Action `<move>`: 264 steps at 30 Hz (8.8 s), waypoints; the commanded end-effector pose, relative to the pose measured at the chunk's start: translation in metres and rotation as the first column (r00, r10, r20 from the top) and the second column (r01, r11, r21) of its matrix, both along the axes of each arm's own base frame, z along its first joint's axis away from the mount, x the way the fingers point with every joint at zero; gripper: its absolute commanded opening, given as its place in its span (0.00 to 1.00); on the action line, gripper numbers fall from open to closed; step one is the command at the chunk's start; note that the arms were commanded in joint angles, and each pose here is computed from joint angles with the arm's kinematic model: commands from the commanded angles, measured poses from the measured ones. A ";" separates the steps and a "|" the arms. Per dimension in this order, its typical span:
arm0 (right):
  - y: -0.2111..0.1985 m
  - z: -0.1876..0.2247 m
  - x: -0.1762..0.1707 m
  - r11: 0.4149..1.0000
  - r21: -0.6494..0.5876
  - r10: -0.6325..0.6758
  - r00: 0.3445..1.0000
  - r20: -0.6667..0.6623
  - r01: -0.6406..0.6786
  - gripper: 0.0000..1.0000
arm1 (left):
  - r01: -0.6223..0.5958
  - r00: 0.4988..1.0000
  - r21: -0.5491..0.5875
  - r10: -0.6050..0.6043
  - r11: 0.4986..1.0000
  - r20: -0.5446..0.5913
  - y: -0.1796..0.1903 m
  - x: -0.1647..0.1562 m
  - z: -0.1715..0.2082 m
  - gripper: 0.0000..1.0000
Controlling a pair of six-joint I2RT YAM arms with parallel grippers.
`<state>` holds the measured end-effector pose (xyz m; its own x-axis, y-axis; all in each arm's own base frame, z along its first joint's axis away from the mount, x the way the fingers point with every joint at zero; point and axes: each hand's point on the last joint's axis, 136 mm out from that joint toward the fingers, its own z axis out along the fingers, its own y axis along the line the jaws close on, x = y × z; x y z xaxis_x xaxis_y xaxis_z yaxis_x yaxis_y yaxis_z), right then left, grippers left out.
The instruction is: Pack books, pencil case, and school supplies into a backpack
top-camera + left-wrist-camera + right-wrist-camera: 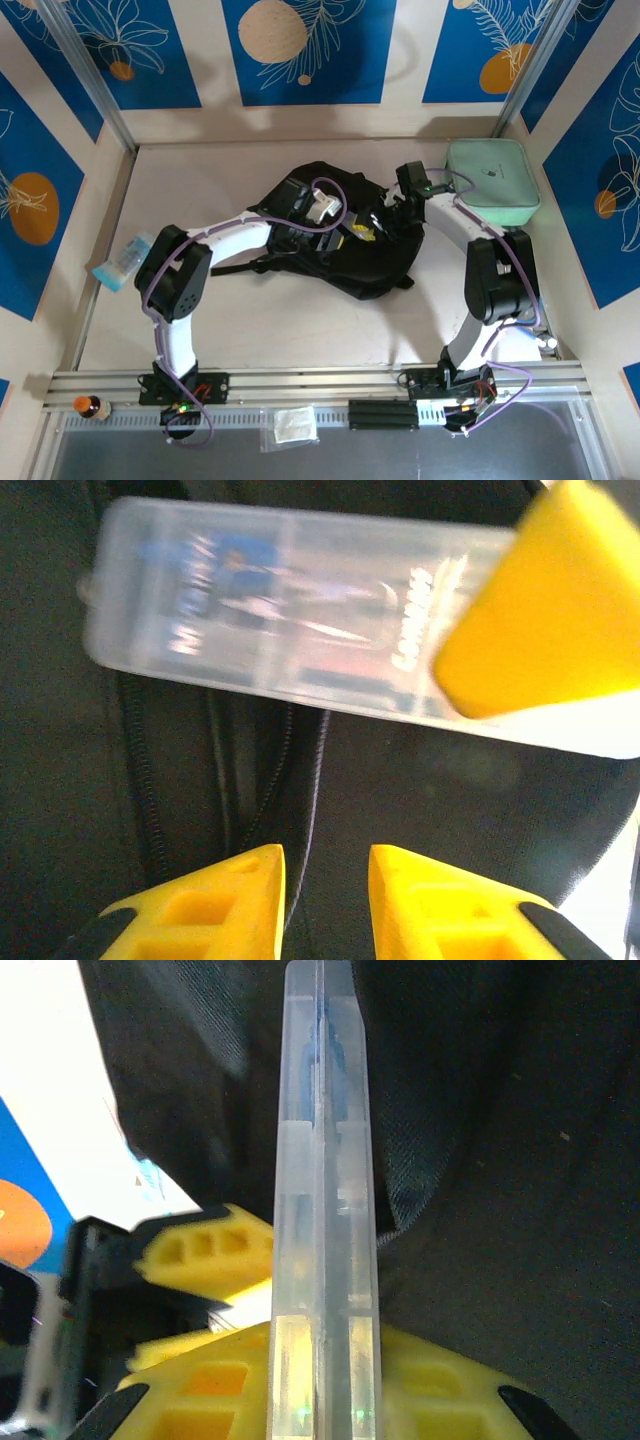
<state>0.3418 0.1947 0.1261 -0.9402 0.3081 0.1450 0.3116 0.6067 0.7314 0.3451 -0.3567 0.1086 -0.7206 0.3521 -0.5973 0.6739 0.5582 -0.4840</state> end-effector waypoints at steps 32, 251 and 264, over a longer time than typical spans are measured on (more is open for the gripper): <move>-0.010 -0.046 -0.005 0.997 0.039 0.059 0.997 0.046 -0.060 0.05 | -0.172 0.984 0.504 0.125 0.846 0.125 0.036 0.039 -0.041 0.52; 0.006 0.045 0.146 0.828 -0.547 0.208 0.838 0.505 0.124 0.00 | -0.759 0.630 0.096 0.763 0.644 -0.143 0.174 0.116 0.026 0.11; -0.078 0.143 0.101 0.715 -0.545 0.185 0.633 0.752 0.438 0.99 | -0.899 0.434 0.083 0.845 0.431 0.311 0.278 0.103 0.118 0.97</move>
<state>0.4460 0.1492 0.2556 -0.6533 0.1714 -0.7374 -0.0609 0.9590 0.2768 0.4662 -0.1298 0.1951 -0.6936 -0.3174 -0.6467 -0.0854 0.9276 -0.3637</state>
